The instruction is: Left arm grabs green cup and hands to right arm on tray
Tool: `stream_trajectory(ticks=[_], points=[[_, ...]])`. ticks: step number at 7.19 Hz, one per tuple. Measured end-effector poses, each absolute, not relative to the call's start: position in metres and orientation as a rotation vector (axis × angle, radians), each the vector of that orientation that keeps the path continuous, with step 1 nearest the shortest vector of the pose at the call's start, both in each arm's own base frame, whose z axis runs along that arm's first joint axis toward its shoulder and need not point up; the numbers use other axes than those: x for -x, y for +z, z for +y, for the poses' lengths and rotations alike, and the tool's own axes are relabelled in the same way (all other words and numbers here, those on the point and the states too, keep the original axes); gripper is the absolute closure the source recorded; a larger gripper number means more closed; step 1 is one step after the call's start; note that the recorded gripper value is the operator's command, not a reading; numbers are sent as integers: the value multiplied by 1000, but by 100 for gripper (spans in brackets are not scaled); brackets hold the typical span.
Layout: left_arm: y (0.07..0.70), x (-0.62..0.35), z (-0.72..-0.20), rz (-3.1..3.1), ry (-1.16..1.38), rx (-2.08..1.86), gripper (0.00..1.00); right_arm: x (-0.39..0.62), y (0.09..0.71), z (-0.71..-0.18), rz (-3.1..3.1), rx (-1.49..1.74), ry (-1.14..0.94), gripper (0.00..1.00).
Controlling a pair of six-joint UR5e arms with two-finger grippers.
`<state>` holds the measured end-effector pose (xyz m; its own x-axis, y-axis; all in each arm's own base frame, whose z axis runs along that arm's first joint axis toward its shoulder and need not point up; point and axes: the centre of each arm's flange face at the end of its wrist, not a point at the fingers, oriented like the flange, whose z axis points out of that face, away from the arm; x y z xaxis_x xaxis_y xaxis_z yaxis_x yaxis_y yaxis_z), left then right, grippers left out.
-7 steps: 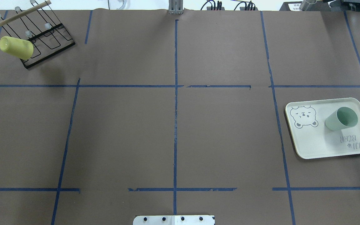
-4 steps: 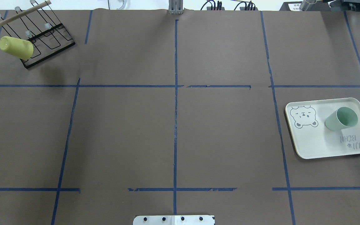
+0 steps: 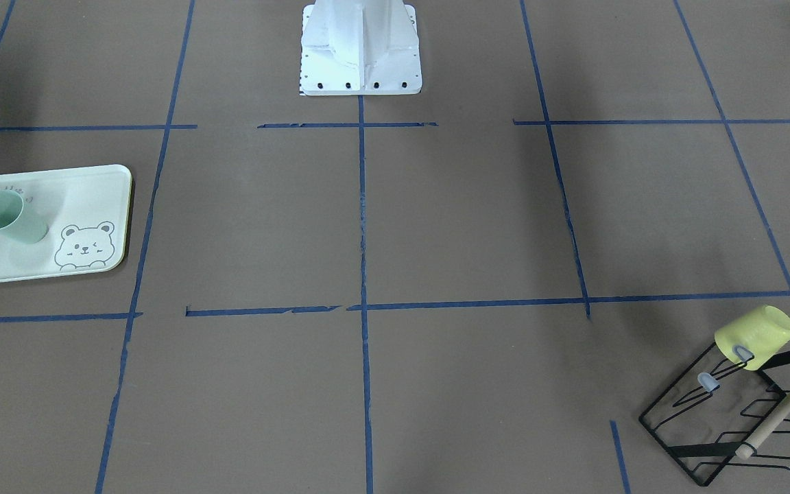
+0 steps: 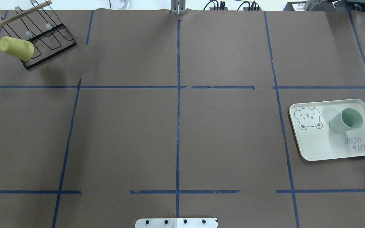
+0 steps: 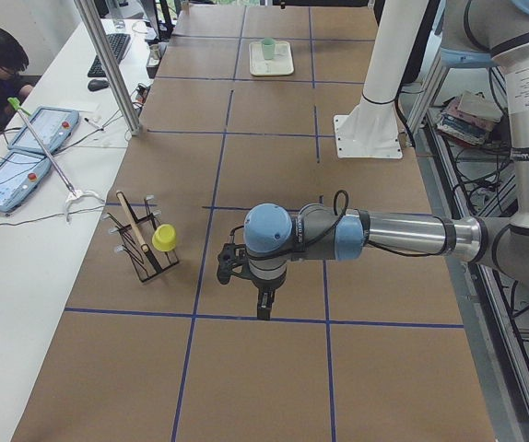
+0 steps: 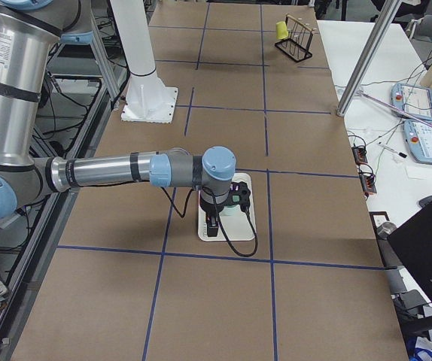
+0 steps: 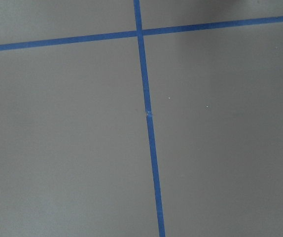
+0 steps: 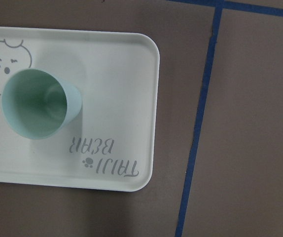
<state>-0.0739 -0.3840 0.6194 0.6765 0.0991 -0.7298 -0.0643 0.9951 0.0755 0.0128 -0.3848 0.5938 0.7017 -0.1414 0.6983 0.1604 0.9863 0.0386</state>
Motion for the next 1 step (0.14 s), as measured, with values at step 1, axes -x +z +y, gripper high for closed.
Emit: stream_trajectory(ticks=[1], points=[[621,74,-383,823,90,-40,0,-13,593,-385,-775,25,-168,0]])
